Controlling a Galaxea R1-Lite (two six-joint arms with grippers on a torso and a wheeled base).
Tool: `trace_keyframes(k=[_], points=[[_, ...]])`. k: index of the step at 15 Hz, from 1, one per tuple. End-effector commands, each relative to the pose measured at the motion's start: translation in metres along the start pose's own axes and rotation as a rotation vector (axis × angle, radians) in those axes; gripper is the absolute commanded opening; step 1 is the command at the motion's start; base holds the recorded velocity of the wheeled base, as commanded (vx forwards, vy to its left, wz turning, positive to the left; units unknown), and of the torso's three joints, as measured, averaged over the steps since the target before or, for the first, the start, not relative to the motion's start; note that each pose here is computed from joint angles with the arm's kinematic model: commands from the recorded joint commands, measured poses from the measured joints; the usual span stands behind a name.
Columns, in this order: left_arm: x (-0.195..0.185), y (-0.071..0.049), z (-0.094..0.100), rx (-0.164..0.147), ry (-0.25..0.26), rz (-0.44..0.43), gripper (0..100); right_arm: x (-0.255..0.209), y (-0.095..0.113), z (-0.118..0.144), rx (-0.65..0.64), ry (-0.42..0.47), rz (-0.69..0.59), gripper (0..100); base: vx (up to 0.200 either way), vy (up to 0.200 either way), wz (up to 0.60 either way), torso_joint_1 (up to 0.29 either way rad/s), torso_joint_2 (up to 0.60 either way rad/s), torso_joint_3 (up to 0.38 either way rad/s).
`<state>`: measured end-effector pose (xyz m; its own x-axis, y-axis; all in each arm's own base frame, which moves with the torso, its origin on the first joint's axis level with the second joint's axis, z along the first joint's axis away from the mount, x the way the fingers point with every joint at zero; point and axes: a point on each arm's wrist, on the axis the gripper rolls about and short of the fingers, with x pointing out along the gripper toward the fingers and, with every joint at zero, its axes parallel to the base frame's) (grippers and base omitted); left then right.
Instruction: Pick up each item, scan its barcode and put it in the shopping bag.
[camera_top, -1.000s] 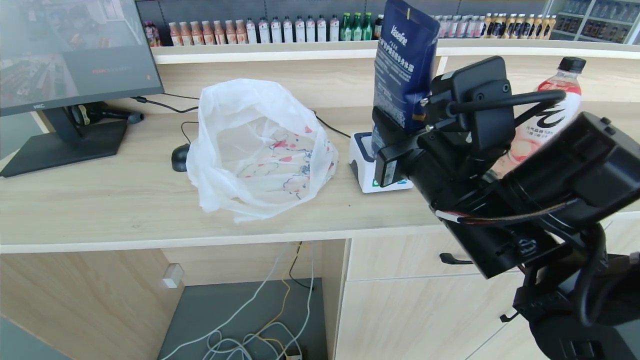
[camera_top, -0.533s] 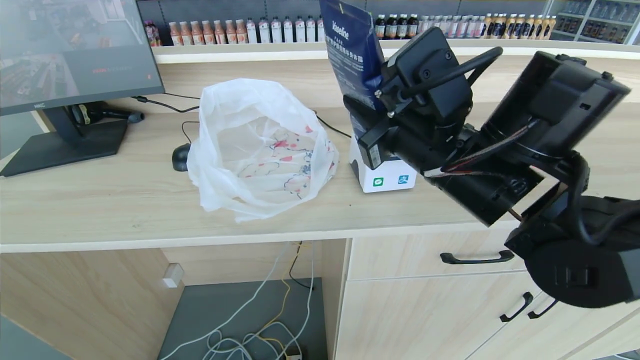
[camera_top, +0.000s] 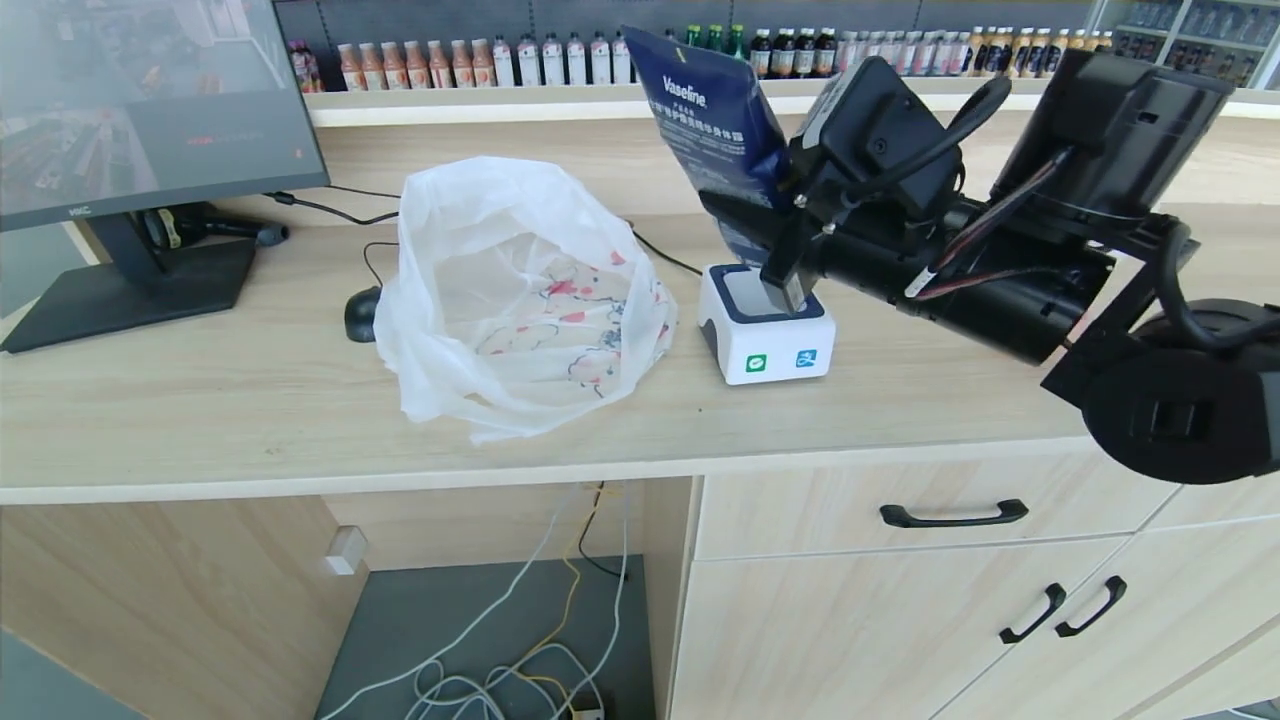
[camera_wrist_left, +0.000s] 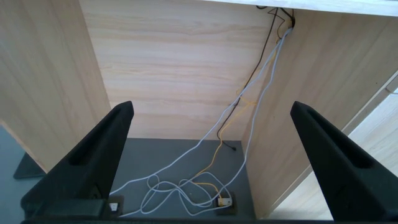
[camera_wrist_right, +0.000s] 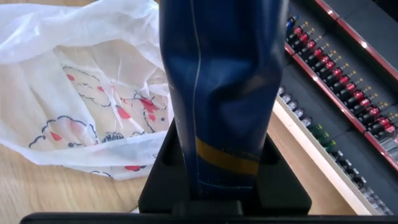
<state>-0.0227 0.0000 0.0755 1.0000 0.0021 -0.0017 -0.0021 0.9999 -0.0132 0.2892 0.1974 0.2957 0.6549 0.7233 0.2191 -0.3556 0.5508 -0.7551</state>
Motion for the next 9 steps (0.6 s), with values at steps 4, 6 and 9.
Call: trace_keyframes(k=[4,6,9], points=[[0.000,0.000,0.000,-0.001,0.000,0.001,100,-0.008,-0.027,-0.020,-0.091,-0.006,0.101,0,0.000,0.000,0.00,0.000,0.00,0.000],[0.000,0.000,0.000,-0.001,0.000,0.001,100,-0.007,-0.037,-0.024,-0.154,-0.031,0.131,0,0.000,0.000,0.00,0.000,0.00,0.000],[0.000,0.000,0.000,-0.001,0.000,0.001,100,-0.004,-0.042,-0.032,-0.247,-0.075,0.155,0,0.000,0.000,0.00,0.000,0.00,0.000]])
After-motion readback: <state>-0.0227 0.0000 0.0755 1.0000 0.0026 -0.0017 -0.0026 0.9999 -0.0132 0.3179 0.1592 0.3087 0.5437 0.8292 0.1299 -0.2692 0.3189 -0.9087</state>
